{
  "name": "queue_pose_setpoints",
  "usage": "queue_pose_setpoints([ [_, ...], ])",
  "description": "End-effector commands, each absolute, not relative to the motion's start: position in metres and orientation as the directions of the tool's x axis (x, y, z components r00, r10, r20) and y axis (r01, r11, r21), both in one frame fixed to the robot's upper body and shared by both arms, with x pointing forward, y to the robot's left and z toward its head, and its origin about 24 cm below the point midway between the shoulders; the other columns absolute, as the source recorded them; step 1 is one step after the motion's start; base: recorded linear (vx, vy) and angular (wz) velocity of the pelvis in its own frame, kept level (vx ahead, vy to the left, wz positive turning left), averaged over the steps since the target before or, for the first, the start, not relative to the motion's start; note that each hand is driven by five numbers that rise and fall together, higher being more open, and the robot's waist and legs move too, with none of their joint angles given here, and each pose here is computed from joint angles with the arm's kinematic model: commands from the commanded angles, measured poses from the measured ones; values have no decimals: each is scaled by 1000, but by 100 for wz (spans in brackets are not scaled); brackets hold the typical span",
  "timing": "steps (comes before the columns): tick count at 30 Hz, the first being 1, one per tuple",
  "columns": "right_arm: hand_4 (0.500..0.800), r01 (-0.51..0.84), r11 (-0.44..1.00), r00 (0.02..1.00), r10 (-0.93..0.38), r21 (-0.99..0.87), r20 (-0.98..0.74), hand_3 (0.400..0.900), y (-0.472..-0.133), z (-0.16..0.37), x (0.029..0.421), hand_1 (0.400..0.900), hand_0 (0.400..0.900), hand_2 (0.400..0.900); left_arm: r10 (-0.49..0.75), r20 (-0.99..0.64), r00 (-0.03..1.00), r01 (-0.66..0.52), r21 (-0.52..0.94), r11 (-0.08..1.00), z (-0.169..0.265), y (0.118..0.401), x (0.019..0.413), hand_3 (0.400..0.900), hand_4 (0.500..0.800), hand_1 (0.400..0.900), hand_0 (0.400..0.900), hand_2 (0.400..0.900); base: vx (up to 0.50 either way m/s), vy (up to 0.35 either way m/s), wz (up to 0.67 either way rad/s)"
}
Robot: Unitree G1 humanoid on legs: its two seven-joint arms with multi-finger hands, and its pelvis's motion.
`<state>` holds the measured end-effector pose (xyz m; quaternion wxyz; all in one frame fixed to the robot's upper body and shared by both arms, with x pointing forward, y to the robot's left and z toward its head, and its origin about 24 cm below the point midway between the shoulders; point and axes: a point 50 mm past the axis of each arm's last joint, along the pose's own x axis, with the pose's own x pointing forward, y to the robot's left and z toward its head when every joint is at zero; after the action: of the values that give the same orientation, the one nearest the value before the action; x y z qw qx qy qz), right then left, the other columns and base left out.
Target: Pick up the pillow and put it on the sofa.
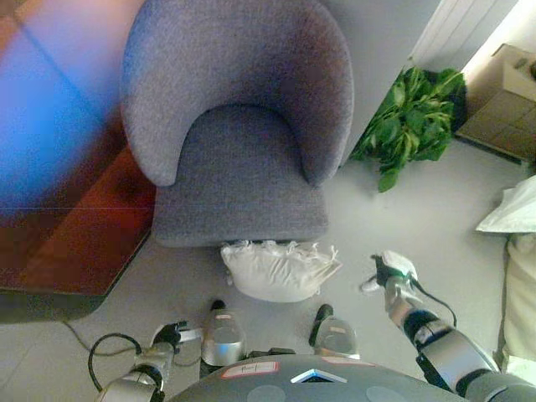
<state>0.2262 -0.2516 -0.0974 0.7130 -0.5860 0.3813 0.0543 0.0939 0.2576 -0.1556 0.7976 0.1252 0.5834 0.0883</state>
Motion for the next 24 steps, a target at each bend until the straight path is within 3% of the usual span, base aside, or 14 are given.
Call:
queue_pose_setpoints([
  [1, 800, -380, 273, 816, -351, -884, -460, 900, -246, -48, 289, 900, 900, 900, 358, -857, 372, 27, 395, 918, -138, 292, 113, 900, 800, 900, 900, 900, -172, -1, 23],
  [9, 800, -265, 289, 869, -342, -920, -358, 900, -245, 4, 336, 900, 900, 900, 339, -832, 438, -33, 363, 931, -131, 290, 136, 900, 800, 900, 900, 900, -149, 56, 16],
  [24, 800, -207, 297, 893, -331, -932, -304, 900, -246, 38, 359, 900, 900, 900, 311, -824, 473, -93, 305, 948, -131, 281, 141, 900, 800, 900, 900, 900, -45, 64, -1],
])
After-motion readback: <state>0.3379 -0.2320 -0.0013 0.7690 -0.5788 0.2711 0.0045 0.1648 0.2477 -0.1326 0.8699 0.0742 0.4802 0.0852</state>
